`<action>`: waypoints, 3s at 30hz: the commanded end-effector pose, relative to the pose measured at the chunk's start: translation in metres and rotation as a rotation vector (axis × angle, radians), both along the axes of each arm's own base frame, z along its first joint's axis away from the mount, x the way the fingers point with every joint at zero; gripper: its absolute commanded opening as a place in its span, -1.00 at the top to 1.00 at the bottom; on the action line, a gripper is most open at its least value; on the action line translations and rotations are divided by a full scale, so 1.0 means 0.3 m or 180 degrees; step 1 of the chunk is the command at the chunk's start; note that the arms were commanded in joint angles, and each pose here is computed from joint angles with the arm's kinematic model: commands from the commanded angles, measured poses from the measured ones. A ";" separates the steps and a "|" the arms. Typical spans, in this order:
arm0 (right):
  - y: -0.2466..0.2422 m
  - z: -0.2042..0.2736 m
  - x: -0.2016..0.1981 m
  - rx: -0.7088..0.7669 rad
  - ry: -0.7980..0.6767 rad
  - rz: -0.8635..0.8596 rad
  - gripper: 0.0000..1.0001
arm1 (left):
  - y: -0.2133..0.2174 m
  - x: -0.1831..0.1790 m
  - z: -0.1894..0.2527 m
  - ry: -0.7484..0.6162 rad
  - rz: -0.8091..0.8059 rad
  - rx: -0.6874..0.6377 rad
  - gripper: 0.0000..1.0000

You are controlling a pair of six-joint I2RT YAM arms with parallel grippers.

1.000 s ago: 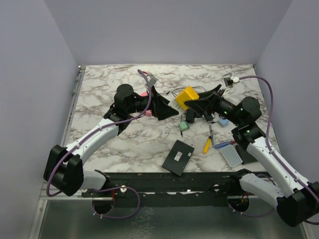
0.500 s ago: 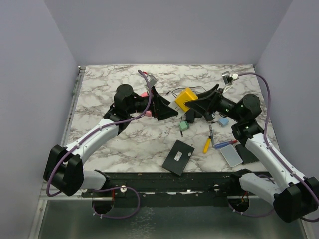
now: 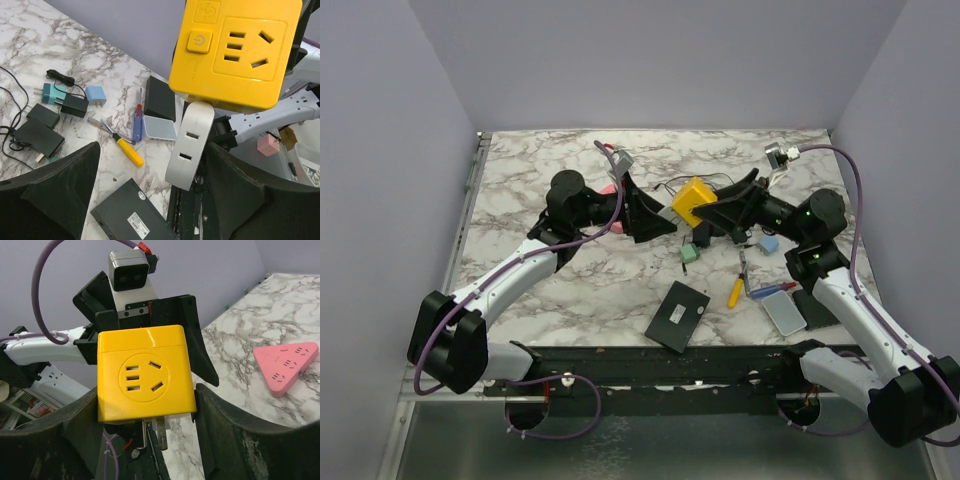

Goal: Pull the plug off the socket
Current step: Remove the plug from the socket.

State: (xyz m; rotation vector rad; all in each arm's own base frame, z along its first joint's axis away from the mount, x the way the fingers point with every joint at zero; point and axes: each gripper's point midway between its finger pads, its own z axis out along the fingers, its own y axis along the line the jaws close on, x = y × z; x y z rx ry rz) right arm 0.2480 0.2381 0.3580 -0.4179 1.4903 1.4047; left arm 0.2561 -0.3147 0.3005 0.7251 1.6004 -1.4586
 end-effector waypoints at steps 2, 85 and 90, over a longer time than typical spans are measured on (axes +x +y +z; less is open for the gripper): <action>0.006 0.045 -0.025 0.0049 -0.0158 0.0161 0.99 | 0.010 -0.061 0.055 -0.0210 -0.0252 -0.0194 -0.76; 0.019 -0.008 -0.090 -0.0261 -0.0525 0.0492 0.99 | -0.025 -0.058 -0.044 0.0004 -0.0455 -0.0213 1.00; 0.021 0.029 -0.110 -0.0197 -0.0595 0.0521 0.99 | -0.027 -0.039 -0.064 0.0030 -0.0379 -0.0182 1.00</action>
